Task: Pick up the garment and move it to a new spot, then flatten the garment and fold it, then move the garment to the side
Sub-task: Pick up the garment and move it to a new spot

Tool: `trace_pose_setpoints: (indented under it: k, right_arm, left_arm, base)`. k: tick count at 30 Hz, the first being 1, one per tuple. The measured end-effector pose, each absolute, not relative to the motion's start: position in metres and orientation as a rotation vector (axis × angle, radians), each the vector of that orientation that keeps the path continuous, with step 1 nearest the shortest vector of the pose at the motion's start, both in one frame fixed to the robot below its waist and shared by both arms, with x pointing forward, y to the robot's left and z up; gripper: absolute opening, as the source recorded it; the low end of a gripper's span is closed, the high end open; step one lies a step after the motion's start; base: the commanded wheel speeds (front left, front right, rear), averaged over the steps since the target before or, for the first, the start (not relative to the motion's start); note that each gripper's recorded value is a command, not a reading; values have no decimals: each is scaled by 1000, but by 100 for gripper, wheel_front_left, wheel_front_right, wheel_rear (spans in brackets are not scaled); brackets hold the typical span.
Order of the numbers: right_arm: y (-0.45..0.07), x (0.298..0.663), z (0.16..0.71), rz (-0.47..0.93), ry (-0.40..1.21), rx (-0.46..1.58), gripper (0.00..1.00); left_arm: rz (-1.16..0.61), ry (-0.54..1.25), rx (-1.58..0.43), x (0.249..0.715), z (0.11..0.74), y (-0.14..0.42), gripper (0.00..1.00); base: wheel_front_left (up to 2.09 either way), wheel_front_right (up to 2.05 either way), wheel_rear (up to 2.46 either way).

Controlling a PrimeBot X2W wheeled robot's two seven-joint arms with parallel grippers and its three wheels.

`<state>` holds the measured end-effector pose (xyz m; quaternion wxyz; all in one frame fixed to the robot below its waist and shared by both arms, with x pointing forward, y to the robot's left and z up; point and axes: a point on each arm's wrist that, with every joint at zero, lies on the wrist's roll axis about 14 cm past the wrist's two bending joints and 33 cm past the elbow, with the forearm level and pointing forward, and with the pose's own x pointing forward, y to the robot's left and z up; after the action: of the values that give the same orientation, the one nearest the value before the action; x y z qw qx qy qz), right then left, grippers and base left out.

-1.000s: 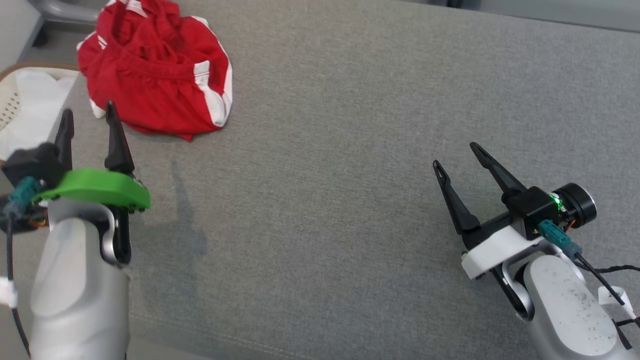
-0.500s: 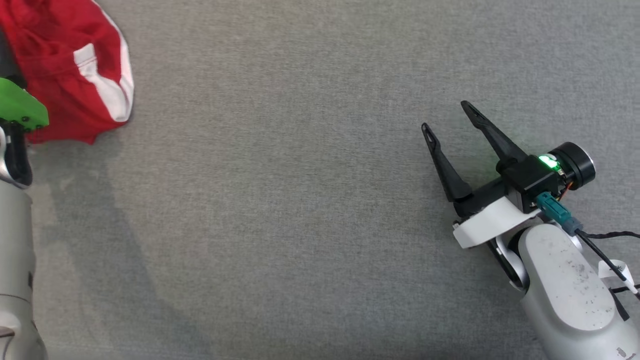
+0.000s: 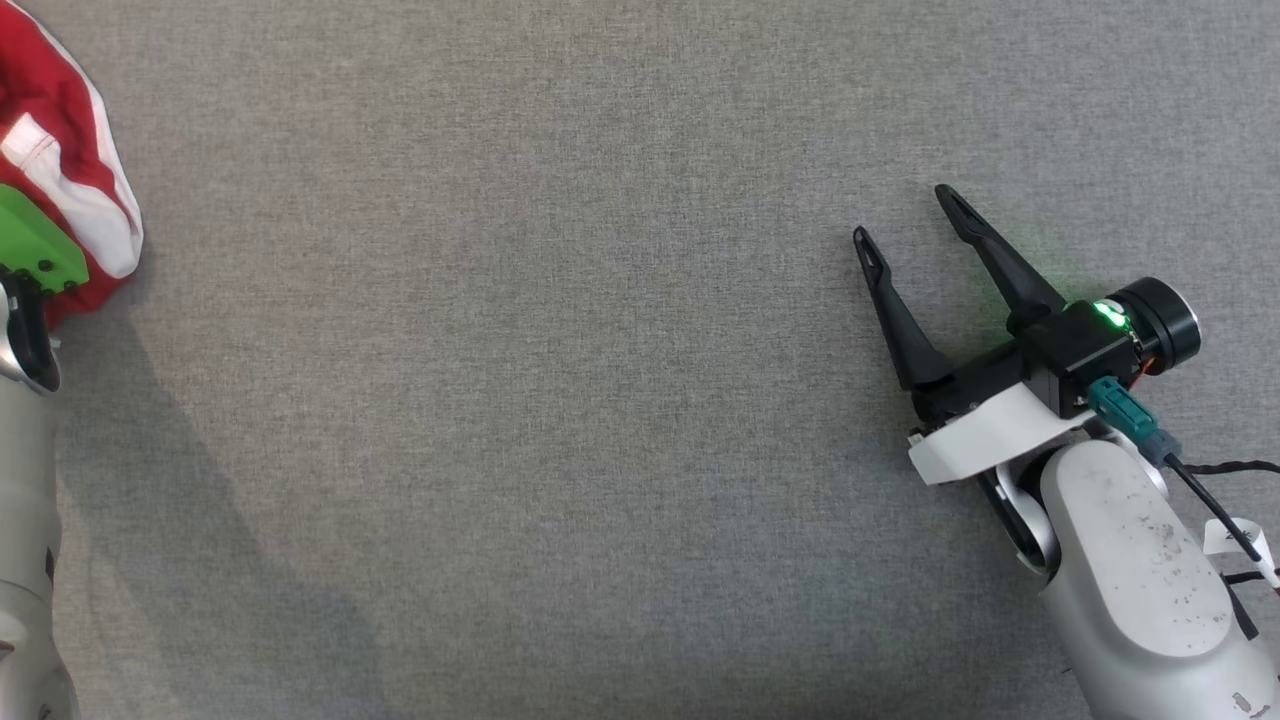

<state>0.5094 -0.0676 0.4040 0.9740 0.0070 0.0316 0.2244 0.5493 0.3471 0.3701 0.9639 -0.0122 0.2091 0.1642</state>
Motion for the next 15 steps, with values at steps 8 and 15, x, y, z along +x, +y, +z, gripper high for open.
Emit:
trace_pose_setpoints:
  k: [8,15]
  right_arm:
    - [-64,501,419,456,49,15,100]
    - [-62,487,442,443,21,35,100]
  left_arm:
    - [249,215,-21,575,443,332,0]
    - [122,-48,-19,594,541,296,0]
  base:
    - [0,0,0]
    - [0,0,0]
